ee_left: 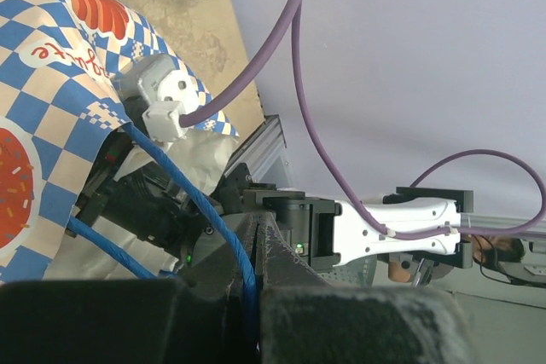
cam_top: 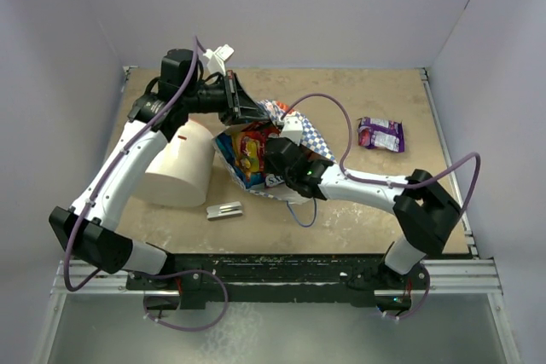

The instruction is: Take the snacks out of the paper bag

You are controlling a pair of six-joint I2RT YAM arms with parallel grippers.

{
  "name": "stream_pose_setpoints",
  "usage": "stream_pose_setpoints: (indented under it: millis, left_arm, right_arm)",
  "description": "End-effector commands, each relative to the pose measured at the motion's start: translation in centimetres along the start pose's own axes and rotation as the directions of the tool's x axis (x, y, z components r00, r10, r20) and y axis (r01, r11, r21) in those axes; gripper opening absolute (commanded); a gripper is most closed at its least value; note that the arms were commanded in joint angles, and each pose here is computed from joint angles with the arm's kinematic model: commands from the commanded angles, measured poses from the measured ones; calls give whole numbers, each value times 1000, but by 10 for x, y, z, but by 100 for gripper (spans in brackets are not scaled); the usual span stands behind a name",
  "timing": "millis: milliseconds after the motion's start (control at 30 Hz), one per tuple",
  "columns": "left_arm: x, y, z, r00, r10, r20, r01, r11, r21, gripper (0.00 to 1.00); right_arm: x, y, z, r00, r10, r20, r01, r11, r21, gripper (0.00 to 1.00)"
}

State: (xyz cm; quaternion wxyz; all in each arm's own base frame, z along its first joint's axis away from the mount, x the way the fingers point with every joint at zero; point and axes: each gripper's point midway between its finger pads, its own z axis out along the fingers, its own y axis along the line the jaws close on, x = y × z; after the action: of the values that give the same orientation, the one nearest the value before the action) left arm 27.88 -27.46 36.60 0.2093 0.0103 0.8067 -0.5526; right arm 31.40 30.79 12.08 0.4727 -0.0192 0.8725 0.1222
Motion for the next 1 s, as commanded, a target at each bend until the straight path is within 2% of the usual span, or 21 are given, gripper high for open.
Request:
stream_pose_setpoints:
  millis: [0,67,133,167,300,367,467,600,967]
  left_arm:
    - [-2,-35,-11,998,66,10,-67,994,86,0]
    - [-1,-34,-11,998,64,8,-65,994,84,0]
    - [0,-33,-12,998,64,8,-64,995,81,0]
    - [0,-33,-12,998,65,8,-65,995,79,0]
    - [2,-32,-13,998,65,5,-65,995,75,0]
    - [2,-32,-13,998,65,7,-65,995,72,0]
    - [1,-31,-13,998,69,13,-69,995,68,0]
    - [-1,-31,-13,997,79,20,-81,994,68,0]
    - [-3,-27,-11,995,91,30,-92,994,53,0]
  right_arm:
    - [8,7,14,1000,-27,-12,26,1000,-15,57]
    - [11,4,18,999,-43,-26,44,999,15,58]
    - [13,0,20,997,-60,-37,62,997,41,54]
    - [12,-2,19,997,-63,-37,65,997,46,48]
    - [-5,0,8,997,-72,4,72,997,27,13]
    - [-19,0,0,995,-101,24,101,995,20,0]
    - [-27,7,-12,992,-126,-3,126,992,-16,0]
    - [-25,28,-34,993,-109,-33,101,977,-187,0]
    - [-53,35,-106,999,-20,-51,1,935,-355,0]
